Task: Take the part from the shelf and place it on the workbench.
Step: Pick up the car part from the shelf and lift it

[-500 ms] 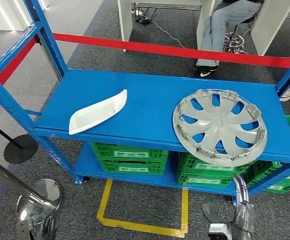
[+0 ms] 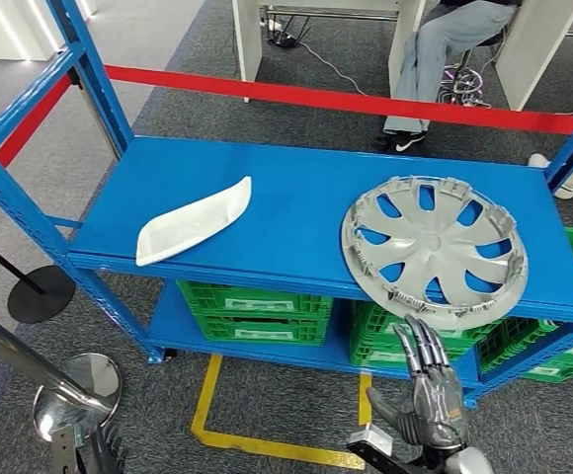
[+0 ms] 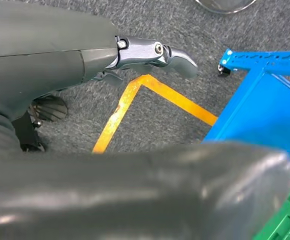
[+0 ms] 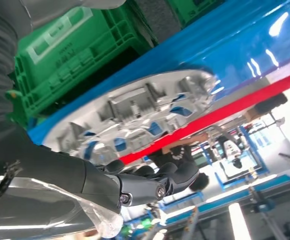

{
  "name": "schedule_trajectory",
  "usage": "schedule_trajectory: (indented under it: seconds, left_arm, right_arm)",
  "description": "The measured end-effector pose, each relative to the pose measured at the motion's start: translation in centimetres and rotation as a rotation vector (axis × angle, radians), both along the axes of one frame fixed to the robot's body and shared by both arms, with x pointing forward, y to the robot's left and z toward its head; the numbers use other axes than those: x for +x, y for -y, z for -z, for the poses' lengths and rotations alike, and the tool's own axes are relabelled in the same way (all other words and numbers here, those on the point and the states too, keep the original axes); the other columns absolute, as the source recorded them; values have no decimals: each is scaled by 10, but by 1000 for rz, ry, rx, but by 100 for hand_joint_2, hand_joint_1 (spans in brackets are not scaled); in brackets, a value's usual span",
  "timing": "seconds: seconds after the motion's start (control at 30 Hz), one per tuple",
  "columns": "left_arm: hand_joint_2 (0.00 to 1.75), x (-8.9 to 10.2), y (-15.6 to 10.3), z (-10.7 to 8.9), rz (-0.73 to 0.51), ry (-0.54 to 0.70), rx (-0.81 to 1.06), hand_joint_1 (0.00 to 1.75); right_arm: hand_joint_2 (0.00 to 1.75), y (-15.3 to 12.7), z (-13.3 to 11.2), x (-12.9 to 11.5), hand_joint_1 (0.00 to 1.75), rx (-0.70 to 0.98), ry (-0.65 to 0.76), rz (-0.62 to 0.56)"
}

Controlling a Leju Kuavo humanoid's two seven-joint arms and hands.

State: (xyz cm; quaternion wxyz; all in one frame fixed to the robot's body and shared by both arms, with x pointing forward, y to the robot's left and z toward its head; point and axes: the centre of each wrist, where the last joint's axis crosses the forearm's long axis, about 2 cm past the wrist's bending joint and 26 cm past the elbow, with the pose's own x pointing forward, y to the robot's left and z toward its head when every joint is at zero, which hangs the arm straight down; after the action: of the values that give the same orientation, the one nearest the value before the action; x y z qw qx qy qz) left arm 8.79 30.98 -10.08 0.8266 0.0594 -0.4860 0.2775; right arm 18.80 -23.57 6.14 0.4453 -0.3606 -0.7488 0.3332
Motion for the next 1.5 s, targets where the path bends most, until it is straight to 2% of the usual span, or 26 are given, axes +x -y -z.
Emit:
schedule_trajectory:
  seconds: [0.23,0.6,1.13,1.5]
  left_arm:
    - [0,5,4,0,26,-2,-9,0]
    - [0,16,14,-2,79,1,-24,0]
    - [0,32,31,-5,185,10,-36,0]
    - [0,34,35,-6,207,11,-41,0]
  right_arm:
    - [175,-14,-6,22,0,-117,10,-32]
    - [175,-22,2,54,0,-342,14,-45]
    - [175,11,16,101,0,-740,95,29]
    - [175,24,21,108,0,-832,107,38]
